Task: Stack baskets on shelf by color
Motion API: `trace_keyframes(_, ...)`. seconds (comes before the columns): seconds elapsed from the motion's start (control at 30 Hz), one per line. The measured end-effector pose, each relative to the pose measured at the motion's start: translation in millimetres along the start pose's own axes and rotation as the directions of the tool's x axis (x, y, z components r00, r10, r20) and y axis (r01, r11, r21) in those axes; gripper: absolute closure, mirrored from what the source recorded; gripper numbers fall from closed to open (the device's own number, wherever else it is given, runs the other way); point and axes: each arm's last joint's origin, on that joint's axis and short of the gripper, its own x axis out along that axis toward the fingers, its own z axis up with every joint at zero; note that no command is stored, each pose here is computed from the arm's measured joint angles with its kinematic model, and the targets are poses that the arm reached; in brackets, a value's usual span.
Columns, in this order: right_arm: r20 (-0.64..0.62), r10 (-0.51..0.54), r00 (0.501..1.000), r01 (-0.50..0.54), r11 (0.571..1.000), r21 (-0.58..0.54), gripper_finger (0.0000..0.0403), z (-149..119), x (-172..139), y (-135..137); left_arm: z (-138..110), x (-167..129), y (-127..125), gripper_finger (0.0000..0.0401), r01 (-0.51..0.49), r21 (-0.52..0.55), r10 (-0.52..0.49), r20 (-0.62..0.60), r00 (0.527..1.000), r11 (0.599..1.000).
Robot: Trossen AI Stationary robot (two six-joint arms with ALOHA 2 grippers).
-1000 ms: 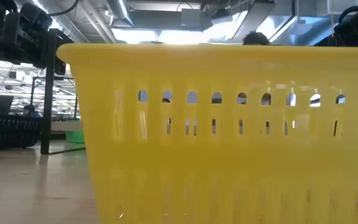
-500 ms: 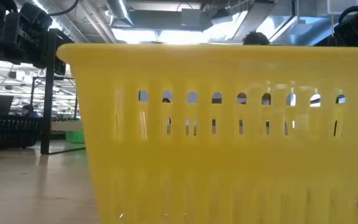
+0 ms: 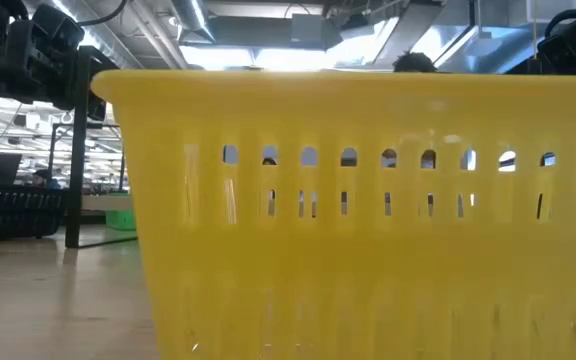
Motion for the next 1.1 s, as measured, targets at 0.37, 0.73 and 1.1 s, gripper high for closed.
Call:
trace_keyframes(0.37,-0.002,-0.06,0.998,0.056,0.941,-0.333,0.0397,0,0,-2,0,0,0,0.0401,-0.001,0.0,0.001,0.0,1.0,1.0)
trace_keyframes(0.73,0.055,0.249,0.967,-0.218,0.92,-0.326,0.0397,4,-1,7,0,0,0,0.0401,-0.001,0.0,0.001,0.0,1.0,1.0)
trace_keyframes(1.1,0.062,0.279,0.958,-0.245,0.914,-0.324,0.0397,4,-1,8,2,0,1,0.0401,-0.03,0.025,0.03,0.019,0.999,0.999)
